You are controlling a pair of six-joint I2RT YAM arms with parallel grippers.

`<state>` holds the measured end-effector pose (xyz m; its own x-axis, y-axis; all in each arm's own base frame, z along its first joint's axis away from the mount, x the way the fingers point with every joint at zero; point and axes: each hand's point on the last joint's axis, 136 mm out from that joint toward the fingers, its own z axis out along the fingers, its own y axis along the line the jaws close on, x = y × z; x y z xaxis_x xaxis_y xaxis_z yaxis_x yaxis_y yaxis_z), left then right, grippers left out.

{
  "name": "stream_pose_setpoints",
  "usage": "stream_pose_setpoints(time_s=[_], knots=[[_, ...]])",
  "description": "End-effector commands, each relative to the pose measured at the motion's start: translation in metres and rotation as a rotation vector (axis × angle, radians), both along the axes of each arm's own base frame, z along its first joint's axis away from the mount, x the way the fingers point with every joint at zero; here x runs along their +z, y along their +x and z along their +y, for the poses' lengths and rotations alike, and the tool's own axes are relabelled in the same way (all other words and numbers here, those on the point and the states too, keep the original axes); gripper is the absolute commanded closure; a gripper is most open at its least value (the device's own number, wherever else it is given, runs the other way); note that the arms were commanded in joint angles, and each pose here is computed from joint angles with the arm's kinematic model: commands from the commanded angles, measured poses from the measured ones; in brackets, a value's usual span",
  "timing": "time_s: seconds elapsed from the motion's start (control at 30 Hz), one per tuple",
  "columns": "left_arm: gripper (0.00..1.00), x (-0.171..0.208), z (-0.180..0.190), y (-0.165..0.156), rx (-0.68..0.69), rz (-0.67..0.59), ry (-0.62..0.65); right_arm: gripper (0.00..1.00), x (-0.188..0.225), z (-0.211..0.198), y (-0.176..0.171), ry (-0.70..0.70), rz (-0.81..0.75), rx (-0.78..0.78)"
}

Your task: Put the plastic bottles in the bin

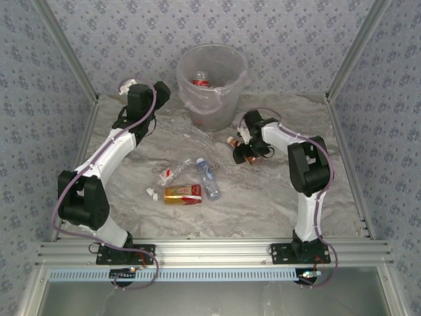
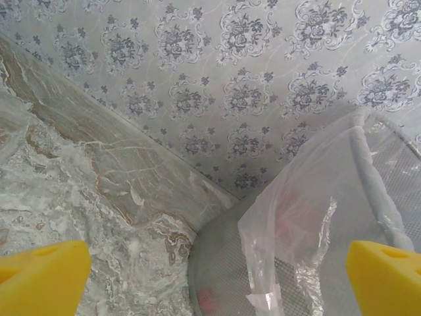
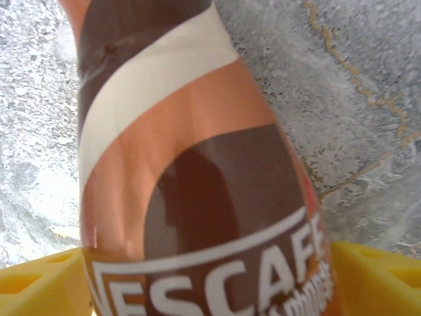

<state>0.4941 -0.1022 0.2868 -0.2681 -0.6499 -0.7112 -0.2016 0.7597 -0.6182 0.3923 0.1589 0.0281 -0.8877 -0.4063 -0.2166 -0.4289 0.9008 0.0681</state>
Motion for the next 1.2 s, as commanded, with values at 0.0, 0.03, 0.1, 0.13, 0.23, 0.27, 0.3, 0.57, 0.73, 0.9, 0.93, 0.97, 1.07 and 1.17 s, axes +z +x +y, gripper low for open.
stream_pose_setpoints(time_s=[0.0,0.03,0.1,0.13,0.23,0.27,0.3,0.57,0.73,0.9,0.93,0.97,1.07,1.17], knots=[[0.0,0.017,0.007,-0.004,0.026,-0.043,0.0,0.13,-0.004,-0.008,0.0,-0.071,-0.007,-0.046],[0.0,0.017,0.008,-0.005,0.032,-0.041,-0.004,0.14,-0.004,-0.006,-0.001,-0.076,-0.014,-0.045],[0.01,0.015,0.011,-0.006,0.048,-0.042,-0.016,0.15,-0.007,-0.007,-0.002,-0.078,-0.015,-0.055],[0.0,0.014,0.013,-0.006,0.058,-0.041,-0.022,0.17,-0.009,-0.006,-0.004,-0.077,-0.01,-0.053],[0.01,0.013,0.013,-0.006,0.059,-0.046,-0.033,0.21,-0.011,-0.009,-0.006,-0.091,-0.007,-0.061],[0.01,0.013,0.012,-0.006,0.056,-0.045,-0.037,0.23,-0.009,-0.01,-0.006,-0.098,-0.013,-0.069],[0.01,0.012,0.012,-0.005,0.05,-0.044,-0.041,0.25,-0.007,-0.011,-0.005,-0.103,-0.022,-0.072],[0.01,0.005,0.014,0.001,0.026,-0.023,-0.141,0.41,0.018,-0.015,0.0,-0.082,-0.128,-0.112],[0.01,0.002,0.018,0.005,0.027,-0.021,-0.211,0.44,0.032,-0.016,0.001,-0.057,-0.176,-0.142],[0.01,-0.002,0.02,0.005,0.031,-0.005,-0.216,0.48,0.05,-0.02,0.001,-0.023,-0.24,-0.183],[0.01,-0.003,0.019,0.004,0.026,-0.001,-0.218,0.49,0.053,-0.02,0.001,-0.017,-0.255,-0.195],[0.01,-0.004,0.019,0.004,0.023,0.001,-0.226,0.49,0.057,-0.02,0.001,-0.005,-0.273,-0.205],[0.01,-0.005,0.018,0.004,0.009,0.003,-0.268,0.5,0.062,-0.022,0.0,0.016,-0.312,-0.245],[0.0,-0.006,0.016,0.003,0.005,0.011,-0.283,0.5,0.075,-0.024,0.001,0.056,-0.367,-0.291]])
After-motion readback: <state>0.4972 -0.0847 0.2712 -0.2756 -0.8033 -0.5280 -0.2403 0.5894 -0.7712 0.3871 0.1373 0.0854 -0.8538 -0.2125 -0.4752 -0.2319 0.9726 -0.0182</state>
